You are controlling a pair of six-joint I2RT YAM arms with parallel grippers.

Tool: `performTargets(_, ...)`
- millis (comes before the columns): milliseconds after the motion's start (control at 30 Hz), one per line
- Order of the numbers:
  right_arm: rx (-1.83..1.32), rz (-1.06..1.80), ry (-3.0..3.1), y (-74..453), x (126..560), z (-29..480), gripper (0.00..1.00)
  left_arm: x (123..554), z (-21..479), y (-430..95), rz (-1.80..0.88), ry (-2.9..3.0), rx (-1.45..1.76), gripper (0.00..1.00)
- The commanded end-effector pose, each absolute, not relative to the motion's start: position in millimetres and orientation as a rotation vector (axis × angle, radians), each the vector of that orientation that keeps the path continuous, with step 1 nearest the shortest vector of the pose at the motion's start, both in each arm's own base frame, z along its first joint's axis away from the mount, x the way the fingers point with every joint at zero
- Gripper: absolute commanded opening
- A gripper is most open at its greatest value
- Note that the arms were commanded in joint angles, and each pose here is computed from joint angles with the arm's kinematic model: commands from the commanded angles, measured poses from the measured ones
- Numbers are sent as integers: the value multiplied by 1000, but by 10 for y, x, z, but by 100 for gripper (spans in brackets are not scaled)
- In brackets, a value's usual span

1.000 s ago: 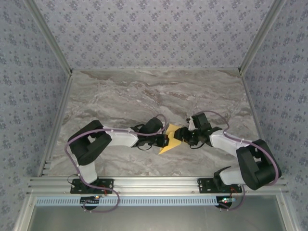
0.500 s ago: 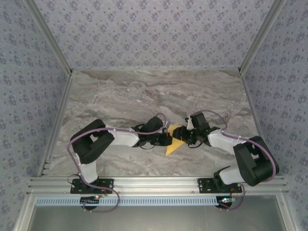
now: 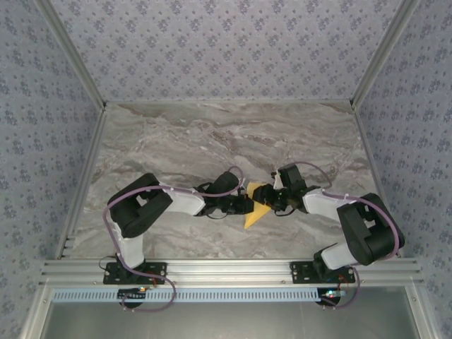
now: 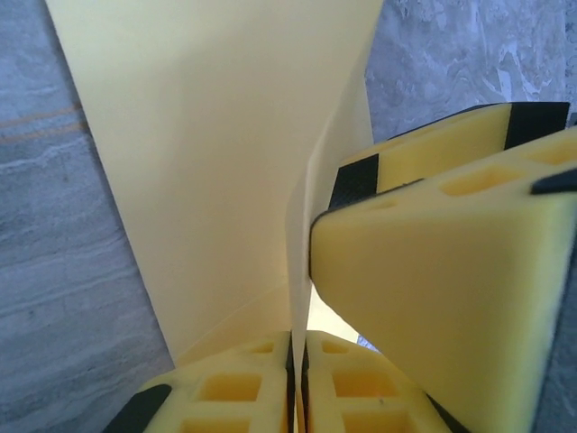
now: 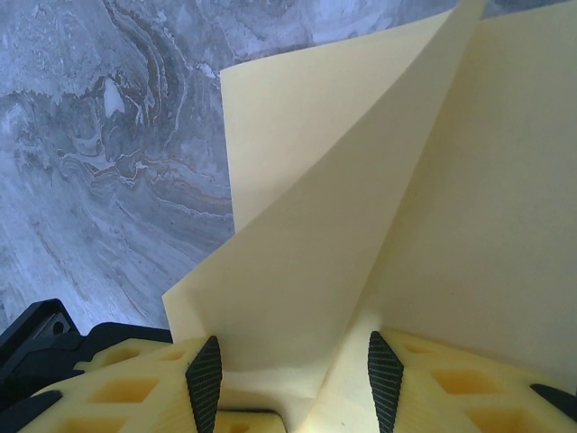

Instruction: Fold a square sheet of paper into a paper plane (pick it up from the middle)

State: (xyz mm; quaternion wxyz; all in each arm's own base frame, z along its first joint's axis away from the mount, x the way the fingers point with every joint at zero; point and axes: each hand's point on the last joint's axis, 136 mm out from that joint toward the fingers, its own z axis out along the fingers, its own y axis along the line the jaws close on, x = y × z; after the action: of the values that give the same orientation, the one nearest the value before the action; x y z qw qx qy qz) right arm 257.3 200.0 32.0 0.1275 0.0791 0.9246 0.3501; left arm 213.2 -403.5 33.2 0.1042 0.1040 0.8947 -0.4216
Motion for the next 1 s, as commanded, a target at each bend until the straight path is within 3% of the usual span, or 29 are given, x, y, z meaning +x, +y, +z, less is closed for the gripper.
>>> performTargets(0,236,1035,2709,2019,2552,278,50,2171,439,-4119,-1321,2574,330,16)
performTargets(500,288,935,2779,1930,2528,118,50,2184,650,-3930,-1352,2513,287,36)
performTargets(767,287,911,2792,1917,2520,97,50,2196,691,-3834,-1304,2509,284,41)
performTargets(967,286,920,2792,1927,2518,106,50,2189,587,-3976,-1278,2538,345,37)
